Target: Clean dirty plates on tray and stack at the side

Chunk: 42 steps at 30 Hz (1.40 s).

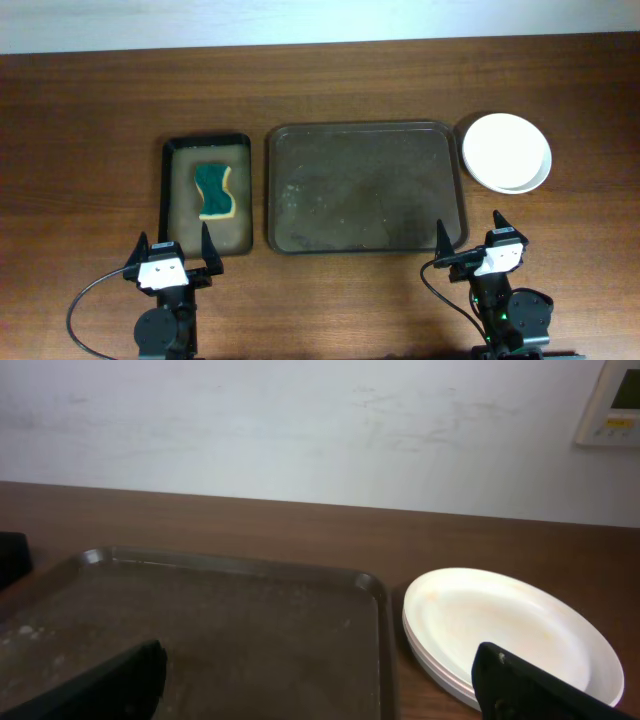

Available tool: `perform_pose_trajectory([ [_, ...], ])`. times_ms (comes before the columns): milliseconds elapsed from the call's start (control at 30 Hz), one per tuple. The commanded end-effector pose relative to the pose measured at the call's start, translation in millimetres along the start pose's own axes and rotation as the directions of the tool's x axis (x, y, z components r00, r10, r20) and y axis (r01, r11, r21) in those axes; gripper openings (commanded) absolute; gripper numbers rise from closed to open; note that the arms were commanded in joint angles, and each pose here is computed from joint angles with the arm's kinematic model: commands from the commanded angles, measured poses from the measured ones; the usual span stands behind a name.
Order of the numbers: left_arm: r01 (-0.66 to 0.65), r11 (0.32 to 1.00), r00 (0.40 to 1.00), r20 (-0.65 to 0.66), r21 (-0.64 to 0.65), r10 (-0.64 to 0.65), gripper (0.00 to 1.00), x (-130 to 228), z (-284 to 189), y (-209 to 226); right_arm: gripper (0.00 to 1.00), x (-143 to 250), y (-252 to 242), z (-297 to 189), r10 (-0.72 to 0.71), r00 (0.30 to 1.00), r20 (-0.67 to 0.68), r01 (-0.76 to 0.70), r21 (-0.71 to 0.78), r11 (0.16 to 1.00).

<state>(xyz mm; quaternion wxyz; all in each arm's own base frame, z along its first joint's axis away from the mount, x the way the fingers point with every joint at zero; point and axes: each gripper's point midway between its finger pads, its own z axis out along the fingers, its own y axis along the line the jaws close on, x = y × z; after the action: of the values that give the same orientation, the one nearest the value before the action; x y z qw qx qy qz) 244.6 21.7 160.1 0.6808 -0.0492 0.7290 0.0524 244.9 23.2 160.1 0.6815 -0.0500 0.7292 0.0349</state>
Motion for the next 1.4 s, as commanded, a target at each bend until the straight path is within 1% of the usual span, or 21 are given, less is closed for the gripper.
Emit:
perform_pose_trajectory([
  [0,-0.018,1.0,1.0,0.001,0.002,0.018,1.0,0.9,-0.2,0.1,0.98,2.5,0.2,0.2,0.0,1.0,-0.002,0.0,0.002,1.0],
  [200,-0.034,0.999,0.999,0.002,0.005,0.034,0.99,0.8,-0.2,-0.5,0.98,2.6,0.2,0.2,0.0,1.0,-0.002,0.0,0.002,1.0],
  [1367,-0.033,0.999,0.999,0.003,0.005,0.033,0.99,0.3,-0.2,-0.5,0.98,2.5,0.2,0.2,0.0,1.0,-0.002,0.0,0.002,1.0],
])
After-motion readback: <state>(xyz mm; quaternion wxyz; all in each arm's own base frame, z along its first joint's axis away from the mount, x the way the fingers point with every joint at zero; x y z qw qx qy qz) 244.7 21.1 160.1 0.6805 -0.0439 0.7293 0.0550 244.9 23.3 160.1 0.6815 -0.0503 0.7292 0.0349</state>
